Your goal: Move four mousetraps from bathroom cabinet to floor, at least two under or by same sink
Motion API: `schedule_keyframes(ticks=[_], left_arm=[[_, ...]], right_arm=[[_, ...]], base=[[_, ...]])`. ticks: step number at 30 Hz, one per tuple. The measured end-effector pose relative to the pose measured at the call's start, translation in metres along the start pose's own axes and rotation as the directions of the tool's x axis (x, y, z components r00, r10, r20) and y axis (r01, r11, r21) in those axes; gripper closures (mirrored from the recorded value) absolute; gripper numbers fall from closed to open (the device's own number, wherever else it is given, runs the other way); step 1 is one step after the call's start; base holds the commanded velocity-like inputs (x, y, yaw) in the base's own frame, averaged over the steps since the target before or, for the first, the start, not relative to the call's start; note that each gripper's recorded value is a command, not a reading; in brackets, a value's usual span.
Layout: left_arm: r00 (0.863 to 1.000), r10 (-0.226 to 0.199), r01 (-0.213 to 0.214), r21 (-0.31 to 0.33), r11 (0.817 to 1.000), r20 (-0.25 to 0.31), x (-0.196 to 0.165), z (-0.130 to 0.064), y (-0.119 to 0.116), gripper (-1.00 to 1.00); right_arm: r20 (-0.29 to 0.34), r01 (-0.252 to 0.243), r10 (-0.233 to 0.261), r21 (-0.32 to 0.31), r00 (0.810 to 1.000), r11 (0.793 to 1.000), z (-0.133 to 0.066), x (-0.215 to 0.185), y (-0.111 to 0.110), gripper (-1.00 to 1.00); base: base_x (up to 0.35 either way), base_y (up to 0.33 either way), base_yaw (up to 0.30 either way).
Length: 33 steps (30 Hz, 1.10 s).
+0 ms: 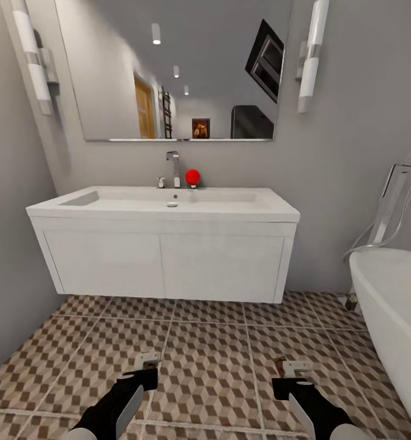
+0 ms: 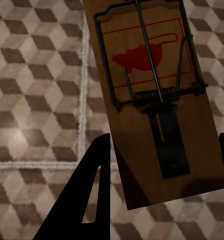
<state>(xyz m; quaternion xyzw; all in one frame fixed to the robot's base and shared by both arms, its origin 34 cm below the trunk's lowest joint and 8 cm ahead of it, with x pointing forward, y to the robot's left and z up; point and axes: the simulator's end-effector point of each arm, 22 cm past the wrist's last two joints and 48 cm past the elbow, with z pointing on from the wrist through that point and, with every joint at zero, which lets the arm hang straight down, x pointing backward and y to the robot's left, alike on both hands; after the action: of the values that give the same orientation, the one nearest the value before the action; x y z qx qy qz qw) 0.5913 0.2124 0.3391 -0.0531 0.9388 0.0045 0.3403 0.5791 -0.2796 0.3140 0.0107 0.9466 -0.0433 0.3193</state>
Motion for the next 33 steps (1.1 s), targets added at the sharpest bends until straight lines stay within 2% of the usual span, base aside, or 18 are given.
schedule_keyframes(ticks=[4, 18, 24, 28, 33], left_arm=[[1.000, -0.002, 0.002, 0.003, 1.000, 0.005, 0.004, 0.005, -0.002, 1.00], [0.999, 0.001, -0.001, 0.001, 1.000, -0.048, 0.031, 0.021, -0.002, 1.00], [0.998, 0.003, -0.003, -0.001, 1.000, -0.070, 0.042, 0.027, -0.002, 1.00], [0.996, 0.022, -0.022, -0.006, 1.000, -0.081, 0.049, 0.032, 0.000, 1.00], [0.994, 0.067, -0.069, -0.012, 0.998, -0.089, 0.056, 0.037, 0.000, 1.00]], right_arm=[[0.003, -0.002, 0.002, 0.003, 1.000, 1.000, 0.005, 0.005, 0.000, 1.00], [-0.031, -0.001, 0.001, -0.001, 1.000, 1.000, 0.021, 0.028, 0.006, 1.00], [0.003, -0.004, 0.004, -0.003, 1.000, 1.000, 0.028, 0.026, 0.008, 1.00], [0.007, -0.005, 0.005, -0.004, 1.000, 1.000, 0.032, 0.029, 0.009, 1.00], [-0.009, -0.008, 0.008, -0.003, 1.000, 1.000, 0.038, 0.039, 0.009, 1.00]], base=[[0.000, 0.000, 0.000], [0.000, 0.000, 0.000], [0.000, 0.000, 0.000], [0.000, 0.000, 0.000], [0.000, 0.000, 0.000]])
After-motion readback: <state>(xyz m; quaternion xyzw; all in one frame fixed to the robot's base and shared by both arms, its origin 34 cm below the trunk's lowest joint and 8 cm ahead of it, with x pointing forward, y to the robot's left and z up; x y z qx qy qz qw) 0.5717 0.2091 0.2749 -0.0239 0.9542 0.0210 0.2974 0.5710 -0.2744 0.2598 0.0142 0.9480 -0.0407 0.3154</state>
